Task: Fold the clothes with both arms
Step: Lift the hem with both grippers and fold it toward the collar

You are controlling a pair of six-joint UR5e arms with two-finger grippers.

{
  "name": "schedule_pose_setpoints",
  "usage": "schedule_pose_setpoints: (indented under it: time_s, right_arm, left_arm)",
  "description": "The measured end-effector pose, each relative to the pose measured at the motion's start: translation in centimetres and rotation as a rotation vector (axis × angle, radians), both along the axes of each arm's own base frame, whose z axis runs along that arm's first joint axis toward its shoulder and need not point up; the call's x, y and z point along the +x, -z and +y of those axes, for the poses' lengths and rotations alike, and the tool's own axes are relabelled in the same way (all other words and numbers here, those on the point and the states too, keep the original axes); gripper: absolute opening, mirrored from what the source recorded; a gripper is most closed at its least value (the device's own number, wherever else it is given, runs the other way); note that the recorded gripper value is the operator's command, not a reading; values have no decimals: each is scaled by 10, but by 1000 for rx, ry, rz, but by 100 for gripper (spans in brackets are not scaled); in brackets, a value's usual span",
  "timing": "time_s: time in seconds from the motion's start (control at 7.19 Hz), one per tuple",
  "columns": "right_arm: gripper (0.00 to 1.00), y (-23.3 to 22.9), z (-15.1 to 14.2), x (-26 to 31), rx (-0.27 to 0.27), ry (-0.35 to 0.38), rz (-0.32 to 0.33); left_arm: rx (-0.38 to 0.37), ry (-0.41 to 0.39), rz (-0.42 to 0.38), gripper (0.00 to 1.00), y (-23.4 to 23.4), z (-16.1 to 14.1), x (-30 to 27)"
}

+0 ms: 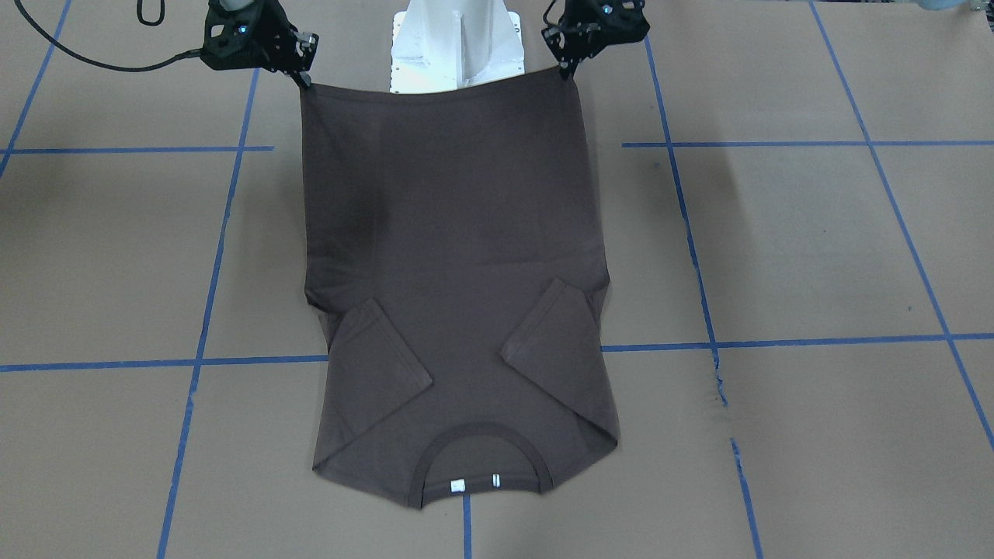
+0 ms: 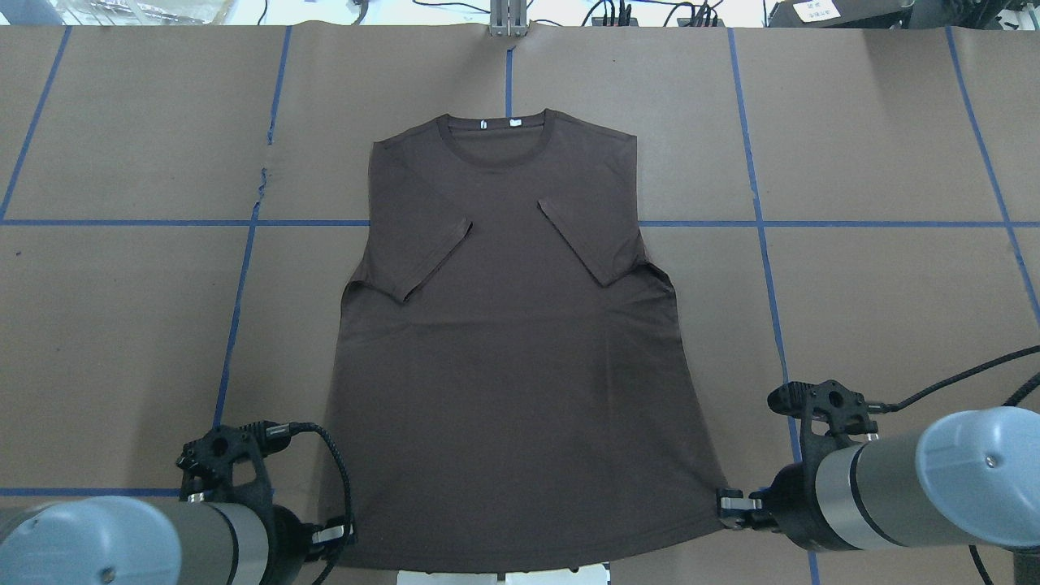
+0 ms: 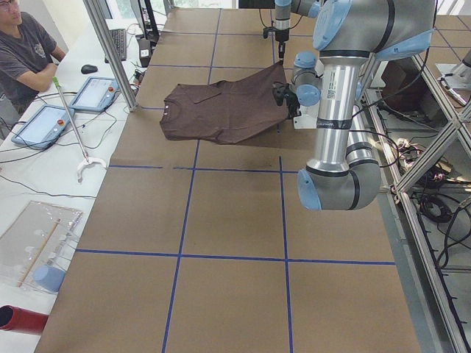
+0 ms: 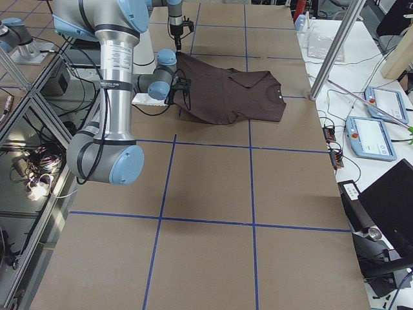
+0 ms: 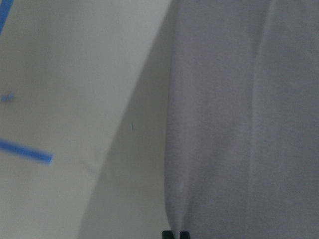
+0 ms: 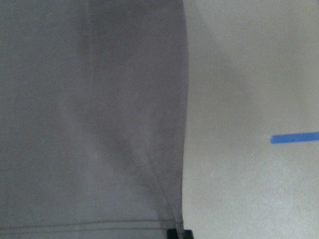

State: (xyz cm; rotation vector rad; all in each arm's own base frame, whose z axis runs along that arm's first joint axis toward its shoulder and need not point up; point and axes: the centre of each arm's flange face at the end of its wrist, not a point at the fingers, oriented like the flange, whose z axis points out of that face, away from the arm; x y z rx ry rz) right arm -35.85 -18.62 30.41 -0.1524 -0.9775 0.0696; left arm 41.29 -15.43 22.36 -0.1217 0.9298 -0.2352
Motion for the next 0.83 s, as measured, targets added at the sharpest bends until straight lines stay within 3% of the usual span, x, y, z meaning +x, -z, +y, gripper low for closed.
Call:
schedule_pose_setpoints:
  time_s: [0.42, 0.83]
  right_arm:
    - [0, 11, -2, 14, 20, -3, -26]
    - [0, 22, -56, 10, 167, -41, -61]
  left_arm:
    - [1, -57, -4, 0, 18, 18, -13]
    - [105, -17, -29, 0, 13, -34, -21]
